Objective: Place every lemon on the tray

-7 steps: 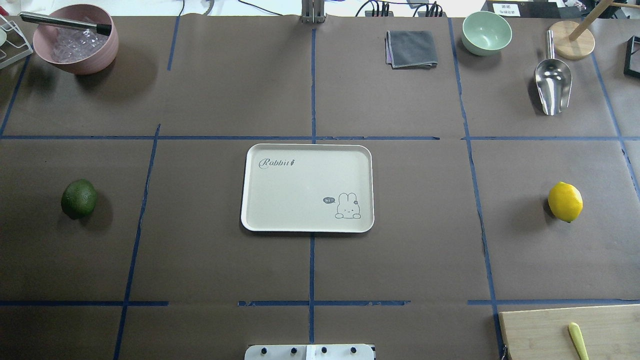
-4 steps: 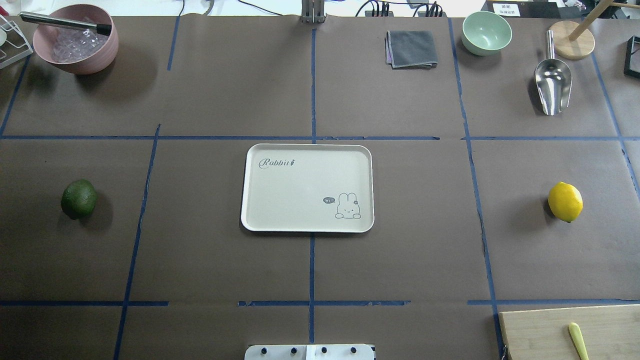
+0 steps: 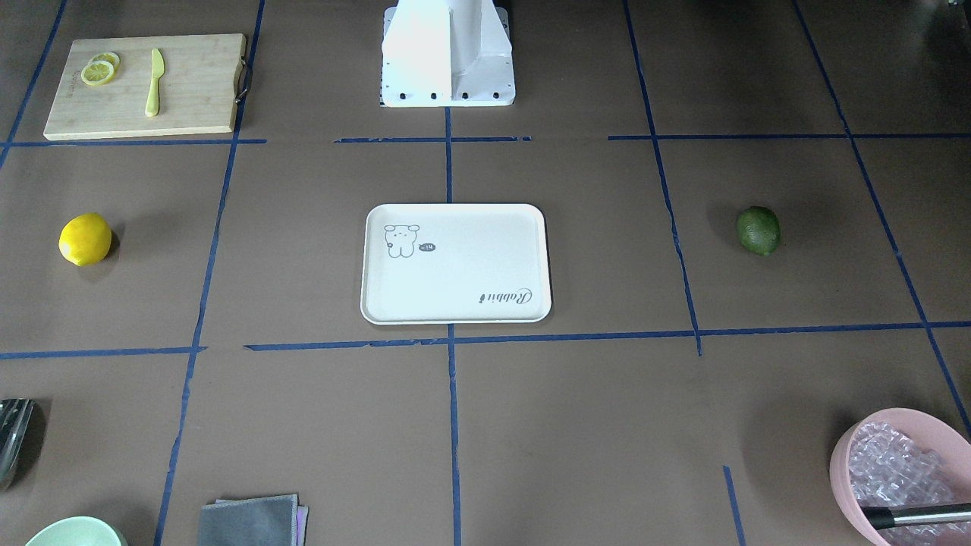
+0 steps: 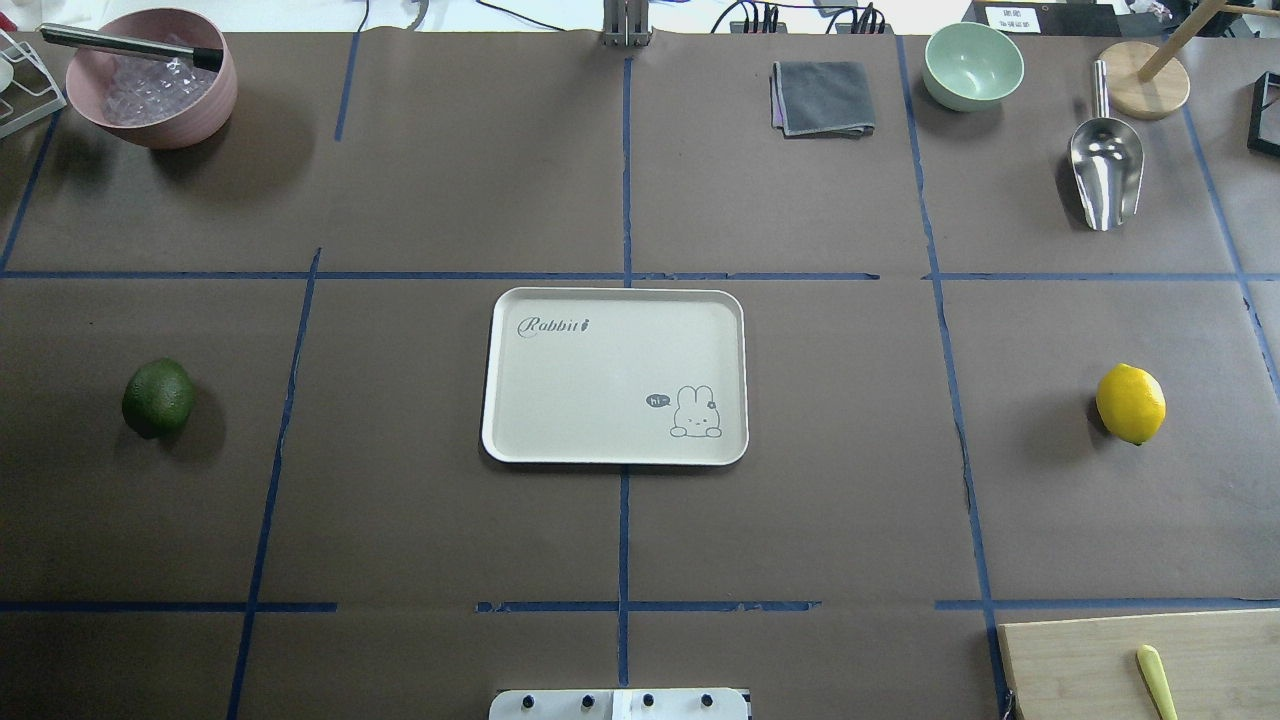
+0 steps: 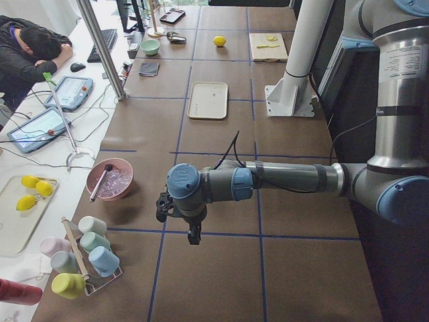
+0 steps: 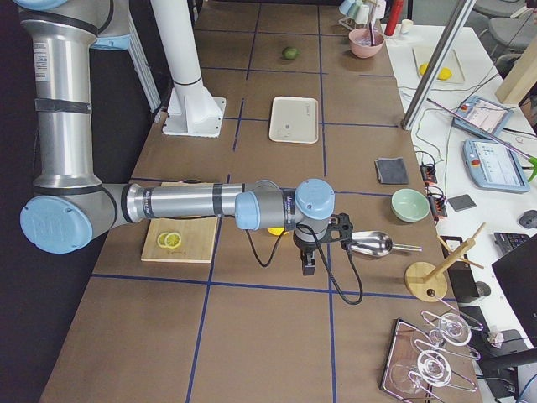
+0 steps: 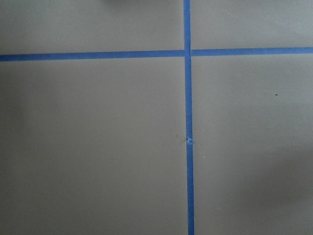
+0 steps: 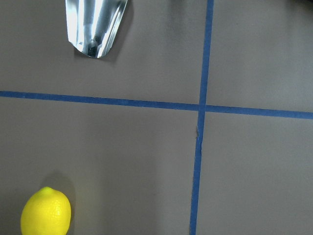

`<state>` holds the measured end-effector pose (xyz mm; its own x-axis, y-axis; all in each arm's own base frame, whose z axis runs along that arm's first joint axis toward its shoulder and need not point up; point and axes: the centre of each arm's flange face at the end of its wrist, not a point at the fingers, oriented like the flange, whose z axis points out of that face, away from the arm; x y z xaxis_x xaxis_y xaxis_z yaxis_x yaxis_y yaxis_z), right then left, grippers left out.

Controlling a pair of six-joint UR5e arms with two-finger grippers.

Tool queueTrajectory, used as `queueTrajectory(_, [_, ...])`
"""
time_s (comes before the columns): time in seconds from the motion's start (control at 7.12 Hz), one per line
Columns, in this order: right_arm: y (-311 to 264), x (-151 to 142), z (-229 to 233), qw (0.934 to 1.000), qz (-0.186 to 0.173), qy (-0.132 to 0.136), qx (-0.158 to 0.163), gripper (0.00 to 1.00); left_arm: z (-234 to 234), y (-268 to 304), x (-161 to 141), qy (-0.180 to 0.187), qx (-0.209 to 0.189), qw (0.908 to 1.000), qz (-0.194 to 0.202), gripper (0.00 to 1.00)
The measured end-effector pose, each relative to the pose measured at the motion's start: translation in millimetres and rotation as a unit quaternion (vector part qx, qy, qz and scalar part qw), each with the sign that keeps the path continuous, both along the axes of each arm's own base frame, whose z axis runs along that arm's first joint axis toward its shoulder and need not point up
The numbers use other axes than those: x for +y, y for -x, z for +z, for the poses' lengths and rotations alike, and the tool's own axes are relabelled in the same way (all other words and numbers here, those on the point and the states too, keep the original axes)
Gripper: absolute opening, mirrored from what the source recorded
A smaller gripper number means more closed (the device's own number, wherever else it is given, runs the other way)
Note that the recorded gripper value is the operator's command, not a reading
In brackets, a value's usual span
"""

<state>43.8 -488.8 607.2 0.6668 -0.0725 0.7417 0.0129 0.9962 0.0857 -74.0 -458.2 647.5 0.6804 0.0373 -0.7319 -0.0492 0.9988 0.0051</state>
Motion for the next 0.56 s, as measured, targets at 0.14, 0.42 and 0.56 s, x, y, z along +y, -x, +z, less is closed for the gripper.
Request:
queueTrajectory(0.14, [1,-1,-6,1.0,-0.001,-0.006,-0.003,1.0,-8,0,-9,-0.014,0.0,0.9999,0.0,1.0])
queueTrajectory(0.42, [20,-3,-29,0.9999,0.005,-0.009,-0.011,1.0,-19,-4,-20,-0.03,-0.003,0.9995,0.006,1.0])
queueTrajectory(0.56, [50,-2,-52,0.9997,0.016,0.008,-0.017,1.0,-22,-8,-22,-0.036,-0.003,0.9993,0.01,1.0])
